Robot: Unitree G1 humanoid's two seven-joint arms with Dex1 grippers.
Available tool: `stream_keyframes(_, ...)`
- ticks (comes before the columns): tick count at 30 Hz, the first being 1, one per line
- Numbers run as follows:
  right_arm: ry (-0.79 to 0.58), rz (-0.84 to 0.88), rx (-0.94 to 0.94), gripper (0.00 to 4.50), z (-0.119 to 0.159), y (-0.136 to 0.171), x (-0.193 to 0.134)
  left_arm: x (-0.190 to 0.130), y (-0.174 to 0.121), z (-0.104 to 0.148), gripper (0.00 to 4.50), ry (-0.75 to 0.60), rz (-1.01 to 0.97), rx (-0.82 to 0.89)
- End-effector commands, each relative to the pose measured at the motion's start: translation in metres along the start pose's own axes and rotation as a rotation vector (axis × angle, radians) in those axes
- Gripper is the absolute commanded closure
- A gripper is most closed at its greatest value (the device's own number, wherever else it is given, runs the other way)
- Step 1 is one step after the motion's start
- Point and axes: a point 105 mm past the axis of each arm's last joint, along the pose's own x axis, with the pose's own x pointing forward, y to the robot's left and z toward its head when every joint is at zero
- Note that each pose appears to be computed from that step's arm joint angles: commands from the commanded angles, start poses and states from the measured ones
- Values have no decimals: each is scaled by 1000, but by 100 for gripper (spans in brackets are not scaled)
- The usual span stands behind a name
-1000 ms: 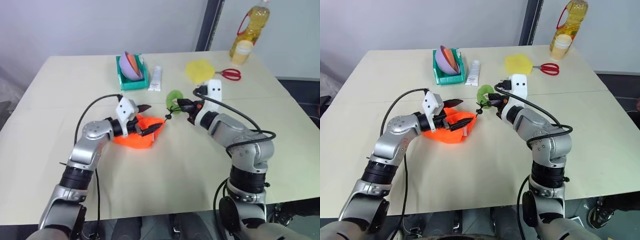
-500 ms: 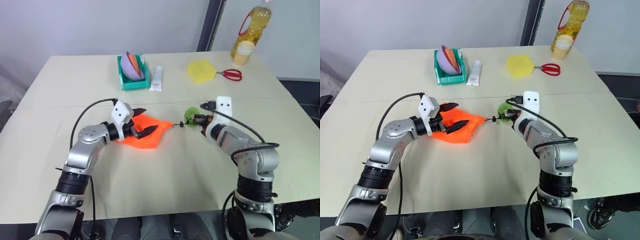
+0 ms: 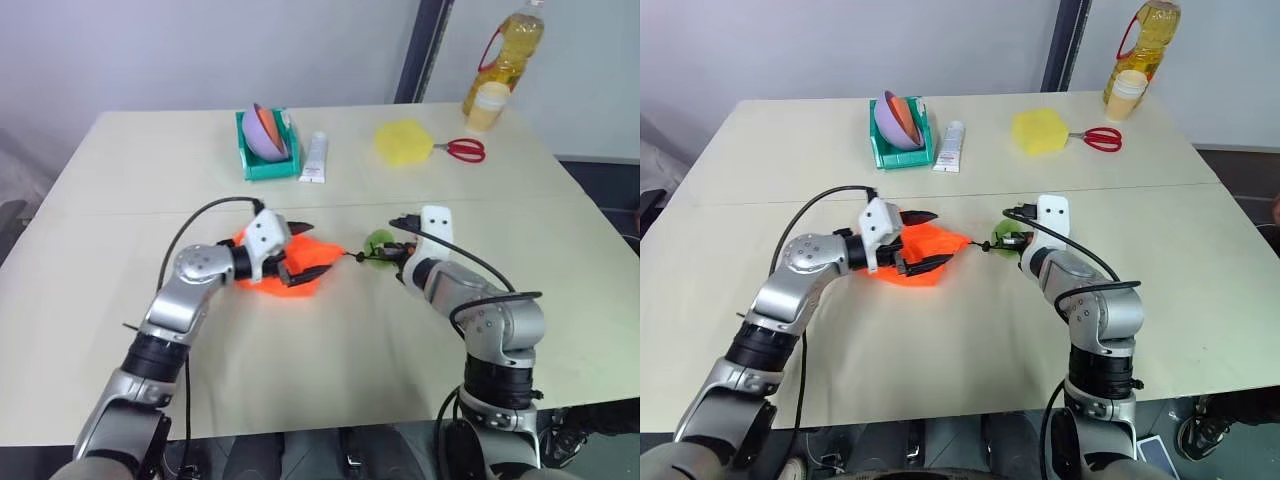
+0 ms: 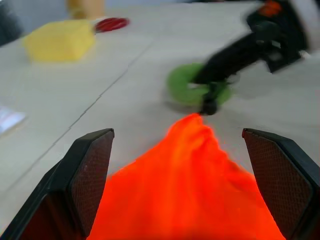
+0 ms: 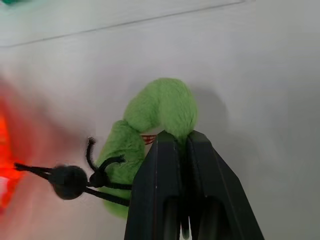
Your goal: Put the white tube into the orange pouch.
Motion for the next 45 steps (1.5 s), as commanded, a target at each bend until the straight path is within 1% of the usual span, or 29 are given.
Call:
stream_keyframes(1,-67,14,5,450,20,3,-5,13,4,16,12,-12,-31,311)
stream_keyframes(4,-88,26,17,450,27,6,-5,22,3,22,12,-38,-46,450)
stream_keyframes(6,-116,42,30,450,34,10,-7,27,2,27,12,-70,-51,498)
stream_keyframes(7,-136,52,35,450,40,13,-8,29,9,29,12,-92,-10,401)
stream_keyframes(8,-157,64,36,450,45,16,-9,28,19,29,12,-115,39,242)
stream_keyframes(10,-189,86,35,450,53,22,-10,25,30,28,12,-149,80,4)
stream_keyframes(12,-224,126,16,450,61,30,-13,16,42,19,12,-141,115,-176)
stream_keyframes(14,-255,177,-34,450,67,40,-16,6,42,13,12,-133,77,-294)
stream_keyframes(17,-280,231,-105,450,71,51,-20,-5,38,13,12,-138,10,-463)
stream_keyframes(20,-297,286,-166,450,72,62,-23,-11,35,16,12,-147,-41,-568)
stream_keyframes(24,-315,334,-240,450,72,74,-24,-8,28,17,12,-117,-77,-571)
stream_keyframes(27,-317,343,-264,450,72,76,-23,-3,22,22,12,-116,-110,-547)
stream_keyframes(31,-318,358,-289,450,71,80,-23,3,13,21,12,-92,-152,-511)
stream_keyframes(37,-315,383,-308,450,68,84,-26,5,17,15,12,-81,-141,-430)
stream_keyframes(43,-311,380,-286,450,68,82,-25,7,18,19,12,-120,-156,-350)
stream_keyframes(45,-309,376,-285,450,68,81,-25,7,19,19,12,-124,-160,-350)
